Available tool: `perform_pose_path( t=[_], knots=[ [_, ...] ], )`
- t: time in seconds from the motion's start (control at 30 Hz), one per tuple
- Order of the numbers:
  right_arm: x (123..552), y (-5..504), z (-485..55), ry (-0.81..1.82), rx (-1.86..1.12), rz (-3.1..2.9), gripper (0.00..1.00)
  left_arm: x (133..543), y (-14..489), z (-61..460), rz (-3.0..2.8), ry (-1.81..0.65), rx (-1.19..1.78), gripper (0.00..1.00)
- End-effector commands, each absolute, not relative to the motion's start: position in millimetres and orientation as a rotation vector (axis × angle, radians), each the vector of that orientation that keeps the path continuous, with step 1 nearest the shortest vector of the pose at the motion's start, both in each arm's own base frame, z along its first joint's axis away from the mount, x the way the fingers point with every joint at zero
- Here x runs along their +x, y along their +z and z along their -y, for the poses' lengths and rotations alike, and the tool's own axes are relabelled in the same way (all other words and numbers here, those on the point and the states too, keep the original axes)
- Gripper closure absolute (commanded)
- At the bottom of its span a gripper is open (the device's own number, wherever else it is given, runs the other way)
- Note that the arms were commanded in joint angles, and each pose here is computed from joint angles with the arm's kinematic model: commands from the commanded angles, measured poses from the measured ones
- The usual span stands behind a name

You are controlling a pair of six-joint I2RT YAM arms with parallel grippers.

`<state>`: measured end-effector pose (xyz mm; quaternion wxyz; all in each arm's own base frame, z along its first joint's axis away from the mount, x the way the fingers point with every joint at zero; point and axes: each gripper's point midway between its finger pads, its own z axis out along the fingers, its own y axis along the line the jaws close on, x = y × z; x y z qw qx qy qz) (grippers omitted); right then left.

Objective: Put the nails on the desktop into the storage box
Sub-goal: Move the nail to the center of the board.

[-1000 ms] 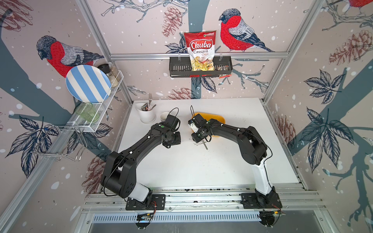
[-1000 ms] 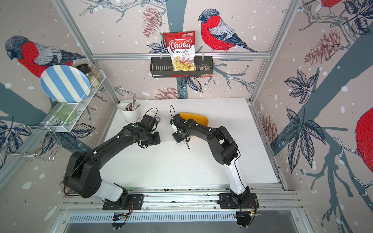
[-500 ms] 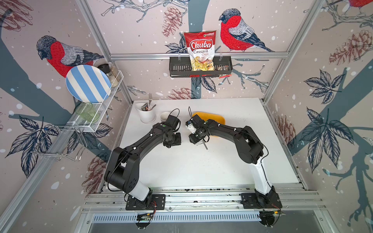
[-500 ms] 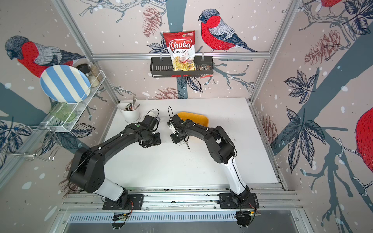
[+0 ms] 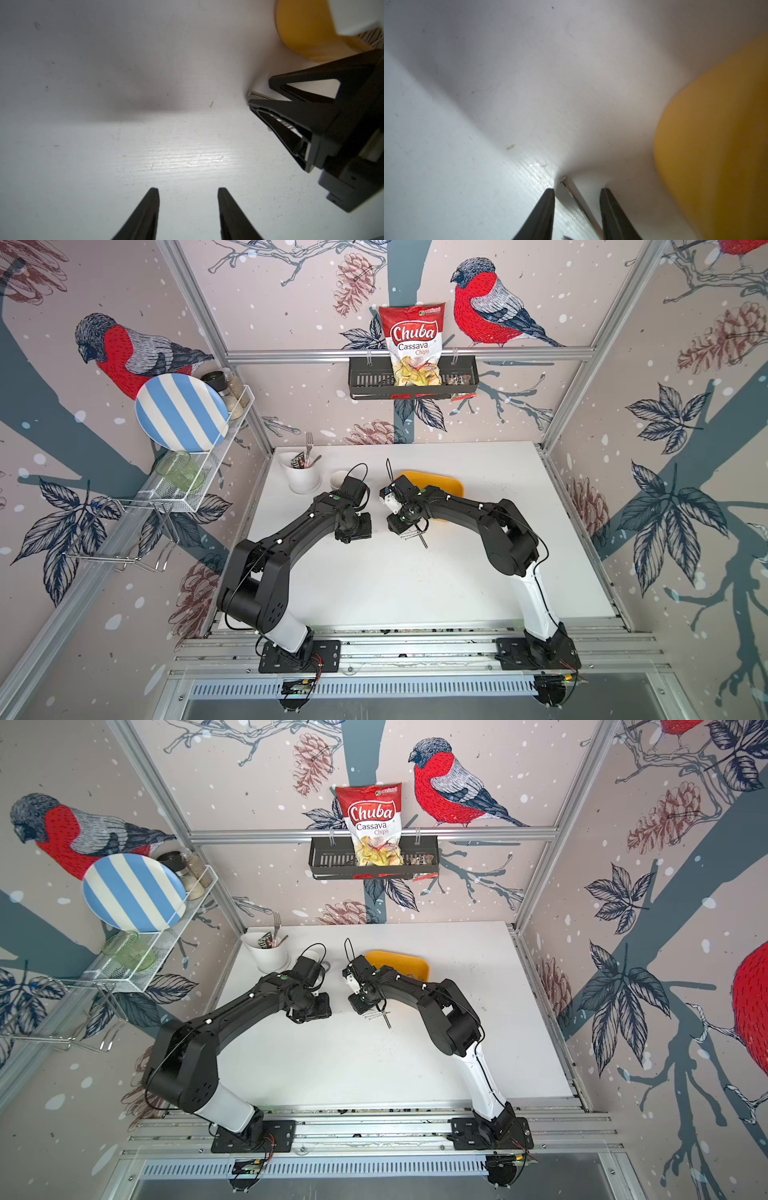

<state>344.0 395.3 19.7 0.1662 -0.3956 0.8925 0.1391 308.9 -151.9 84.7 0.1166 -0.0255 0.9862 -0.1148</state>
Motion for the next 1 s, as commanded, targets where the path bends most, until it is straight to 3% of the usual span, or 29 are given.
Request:
perform_pose_path(
  t=[0.0, 0.67, 0.97],
  knots=[
    [324, 3, -384, 0.309, -1.219, -2.592, 0.64, 311, 85, 153, -2.889, -0.347, -0.055, 0.51],
    [291, 3, -403, 0.184, -1.374, -2.515, 0.86, 299, 87, 137, -2.895, -0.312, -0.065, 0.49],
    [294, 11, -416, 0.243, -1.347, -2.515, 0.87, 294, 87, 128, -2.888, -0.308, -0.096, 0.49]
  ],
)
